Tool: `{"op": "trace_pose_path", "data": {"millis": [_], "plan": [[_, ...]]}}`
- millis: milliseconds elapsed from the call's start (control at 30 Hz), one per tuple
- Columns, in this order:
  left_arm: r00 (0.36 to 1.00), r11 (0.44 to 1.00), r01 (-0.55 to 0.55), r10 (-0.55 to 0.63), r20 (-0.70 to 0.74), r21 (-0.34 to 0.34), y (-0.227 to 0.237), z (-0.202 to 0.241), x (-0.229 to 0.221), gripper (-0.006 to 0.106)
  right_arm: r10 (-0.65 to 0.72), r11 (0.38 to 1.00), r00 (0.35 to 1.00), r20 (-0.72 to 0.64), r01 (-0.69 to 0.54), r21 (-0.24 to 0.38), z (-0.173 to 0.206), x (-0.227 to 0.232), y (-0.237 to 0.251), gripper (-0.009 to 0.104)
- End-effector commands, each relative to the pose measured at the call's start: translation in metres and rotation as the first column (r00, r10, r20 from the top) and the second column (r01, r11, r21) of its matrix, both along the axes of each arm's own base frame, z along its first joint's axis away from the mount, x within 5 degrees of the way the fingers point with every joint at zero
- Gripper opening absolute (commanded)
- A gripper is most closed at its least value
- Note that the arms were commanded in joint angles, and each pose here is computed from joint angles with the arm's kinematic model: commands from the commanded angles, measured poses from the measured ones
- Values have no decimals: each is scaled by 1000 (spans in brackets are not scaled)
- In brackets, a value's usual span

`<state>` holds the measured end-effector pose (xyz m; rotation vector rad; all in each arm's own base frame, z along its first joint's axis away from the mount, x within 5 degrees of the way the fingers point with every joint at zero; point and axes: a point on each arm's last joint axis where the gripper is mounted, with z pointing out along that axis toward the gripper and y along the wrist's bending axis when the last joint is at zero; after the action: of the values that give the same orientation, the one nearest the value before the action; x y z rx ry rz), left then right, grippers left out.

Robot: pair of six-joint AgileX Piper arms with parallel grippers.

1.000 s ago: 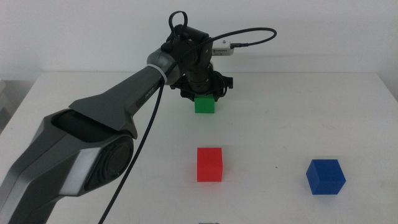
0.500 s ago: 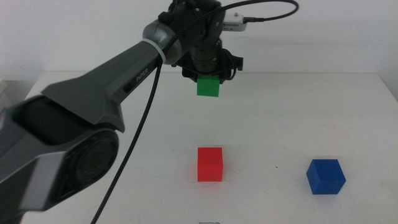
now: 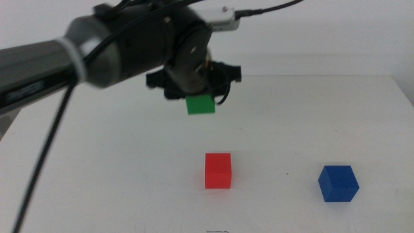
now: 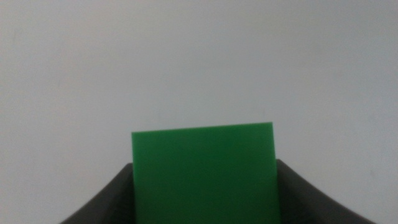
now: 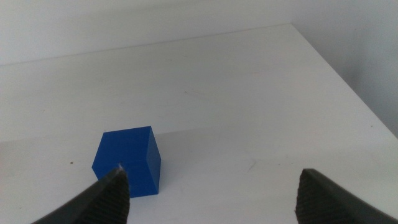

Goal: Stack red cubes first, then green, then blue cubes in a specific spot.

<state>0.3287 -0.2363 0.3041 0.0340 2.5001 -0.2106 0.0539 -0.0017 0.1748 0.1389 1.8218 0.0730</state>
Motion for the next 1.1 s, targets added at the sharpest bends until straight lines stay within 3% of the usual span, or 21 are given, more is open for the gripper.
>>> {"op": "trace_pose_path", "data": {"millis": [0,400,1067], "plan": [[995,994,5,5,96,-106,6,29,-19,-2,-1,1000,993,115,3,-24,14,0,0,71],[999,992,15,-20,-42,-124,-13,13,-57,-2,-1,1000,993,115,3,-23,14,0,0,71],[988,997,49,-57,-144,-56,-34,-39,-43,-2,-1,1000,993,115,3,-23,14,0,0,71]]}}
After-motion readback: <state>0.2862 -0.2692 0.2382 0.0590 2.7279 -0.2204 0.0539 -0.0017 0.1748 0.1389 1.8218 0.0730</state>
